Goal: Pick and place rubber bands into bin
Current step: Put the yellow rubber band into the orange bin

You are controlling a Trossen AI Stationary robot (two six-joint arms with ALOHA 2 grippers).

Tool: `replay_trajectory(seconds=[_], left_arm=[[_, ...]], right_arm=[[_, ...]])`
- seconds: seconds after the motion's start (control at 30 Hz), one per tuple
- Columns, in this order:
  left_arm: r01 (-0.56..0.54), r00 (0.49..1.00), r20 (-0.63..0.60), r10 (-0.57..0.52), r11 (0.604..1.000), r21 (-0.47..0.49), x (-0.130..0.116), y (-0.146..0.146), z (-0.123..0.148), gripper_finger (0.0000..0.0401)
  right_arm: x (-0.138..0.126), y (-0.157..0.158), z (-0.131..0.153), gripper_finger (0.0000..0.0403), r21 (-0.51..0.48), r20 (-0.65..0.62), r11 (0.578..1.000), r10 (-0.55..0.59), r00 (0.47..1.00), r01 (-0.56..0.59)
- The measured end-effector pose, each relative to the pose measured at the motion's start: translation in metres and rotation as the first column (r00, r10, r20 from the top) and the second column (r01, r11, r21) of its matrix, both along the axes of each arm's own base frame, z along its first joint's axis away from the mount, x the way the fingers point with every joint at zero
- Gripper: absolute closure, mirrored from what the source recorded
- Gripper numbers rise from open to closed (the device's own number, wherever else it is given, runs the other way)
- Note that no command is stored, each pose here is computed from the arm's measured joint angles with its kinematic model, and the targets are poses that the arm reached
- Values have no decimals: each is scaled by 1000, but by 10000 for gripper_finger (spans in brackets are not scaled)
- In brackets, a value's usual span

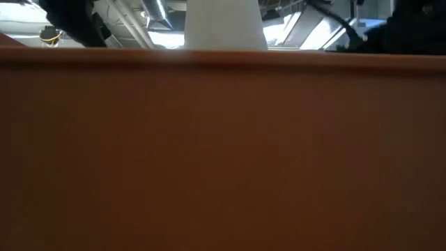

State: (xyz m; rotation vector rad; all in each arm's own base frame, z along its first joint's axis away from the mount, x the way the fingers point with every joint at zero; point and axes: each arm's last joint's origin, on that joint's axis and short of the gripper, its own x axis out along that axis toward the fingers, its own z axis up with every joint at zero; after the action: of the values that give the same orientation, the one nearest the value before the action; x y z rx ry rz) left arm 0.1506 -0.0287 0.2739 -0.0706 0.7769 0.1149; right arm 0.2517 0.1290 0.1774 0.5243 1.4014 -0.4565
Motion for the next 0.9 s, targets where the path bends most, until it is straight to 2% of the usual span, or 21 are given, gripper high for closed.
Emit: replay_trajectory(seconds=[0.13, 0.3, 0.47, 0.6, 0.77, 0.9], left_arm=[[5, 1000, 25, -4, 1000, -15, -12, 3, -2, 399], [12, 998, 59, -11, 1000, -29, -15, 3, 1, 399], [21, 998, 51, -19, 999, -35, -14, 2, 0, 398], [23, 999, 50, -21, 999, -37, -14, 2, 0, 398], [23, 999, 49, -21, 999, -37, -14, 2, 0, 398], [30, 999, 47, -28, 999, -42, -14, 2, 0, 398]], right_arm=[[2, 5, -17, 359, -4, -39, 999, -51, 998, 50], [6, 8, -30, 327, 12, -81, 995, -101, 992, 102], [9, 9, -40, 316, 2, -97, 994, -107, 989, 108], [11, 10, -47, 333, -10, -114, 994, -110, 987, 110], [12, 11, -50, 394, -8, -111, 984, -177, 978, 178], [12, 14, -35, 397, -33, -109, 975, -221, 969, 219]])
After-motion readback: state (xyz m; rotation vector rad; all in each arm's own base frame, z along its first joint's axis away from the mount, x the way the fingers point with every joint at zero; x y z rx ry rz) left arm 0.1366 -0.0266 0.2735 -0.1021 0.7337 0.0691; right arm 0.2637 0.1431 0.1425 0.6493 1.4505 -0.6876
